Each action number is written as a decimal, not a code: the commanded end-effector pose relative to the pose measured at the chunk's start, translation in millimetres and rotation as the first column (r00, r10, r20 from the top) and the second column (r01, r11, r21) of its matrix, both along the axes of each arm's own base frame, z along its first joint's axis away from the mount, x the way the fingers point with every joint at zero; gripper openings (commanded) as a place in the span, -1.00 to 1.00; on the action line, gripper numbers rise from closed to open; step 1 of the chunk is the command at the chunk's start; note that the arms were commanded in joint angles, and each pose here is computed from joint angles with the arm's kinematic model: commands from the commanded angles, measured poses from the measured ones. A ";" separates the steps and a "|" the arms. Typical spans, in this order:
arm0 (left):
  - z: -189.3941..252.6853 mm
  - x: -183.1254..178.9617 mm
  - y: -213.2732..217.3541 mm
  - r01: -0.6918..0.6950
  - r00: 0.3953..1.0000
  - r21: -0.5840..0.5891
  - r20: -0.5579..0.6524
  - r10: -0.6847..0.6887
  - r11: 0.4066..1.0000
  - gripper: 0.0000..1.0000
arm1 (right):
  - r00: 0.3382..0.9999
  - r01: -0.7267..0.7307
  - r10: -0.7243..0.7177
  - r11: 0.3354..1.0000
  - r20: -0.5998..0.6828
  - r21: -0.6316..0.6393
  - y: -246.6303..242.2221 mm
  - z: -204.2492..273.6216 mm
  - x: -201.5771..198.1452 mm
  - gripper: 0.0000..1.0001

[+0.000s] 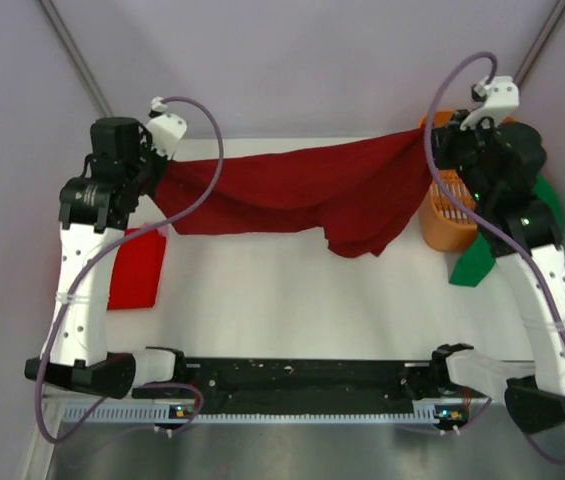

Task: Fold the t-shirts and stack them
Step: Flatten out the tshirt

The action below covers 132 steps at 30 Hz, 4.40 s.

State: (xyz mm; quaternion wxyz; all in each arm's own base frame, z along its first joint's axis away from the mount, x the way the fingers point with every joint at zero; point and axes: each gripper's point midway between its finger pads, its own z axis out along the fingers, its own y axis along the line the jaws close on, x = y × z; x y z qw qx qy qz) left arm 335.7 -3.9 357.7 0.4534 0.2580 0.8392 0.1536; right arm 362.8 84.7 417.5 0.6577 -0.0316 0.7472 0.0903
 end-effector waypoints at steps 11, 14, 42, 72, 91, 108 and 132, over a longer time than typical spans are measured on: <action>144.0 -62.2 59.1 -0.234 0.905 -0.032 0.357 0.230 0.972 -1.00 | 0.882 -0.062 0.048 0.998 0.468 0.015 -26.0 139.4 -134.4 -1.00; 150.1 -71.4 63.0 -0.252 0.897 -0.028 0.367 0.245 0.967 -1.00 | 0.855 -0.157 0.147 0.987 0.497 -0.022 -12.0 143.7 -152.8 -1.00; -119.6 147.4 8.5 0.016 0.989 0.047 -0.150 -0.009 0.999 0.47 | 0.872 -0.031 -0.085 0.974 -0.482 -0.226 24.9 -196.7 144.0 0.13; -349.8 -68.4 18.6 0.524 0.696 0.163 -0.647 -0.310 0.836 -0.22 | 0.379 0.052 -0.048 0.998 -0.924 -0.030 32.9 -413.9 -117.6 -0.80; -87.9 -30.7 38.0 0.072 0.968 0.228 -0.249 -0.013 0.971 -1.00 | 0.972 0.003 0.011 0.998 -0.235 0.060 -8.7 -32.4 -89.3 -1.00; 95.3 -59.6 57.4 -0.099 0.986 0.237 0.151 0.064 0.967 -1.00 | 0.998 -0.040 0.036 0.996 0.050 0.079 -17.9 86.0 -118.6 -1.00; 220.5 114.3 77.9 -0.436 0.677 0.182 0.712 0.188 0.881 -1.00 | 0.899 -0.110 -0.036 0.946 0.436 0.306 -57.1 235.8 32.7 -1.00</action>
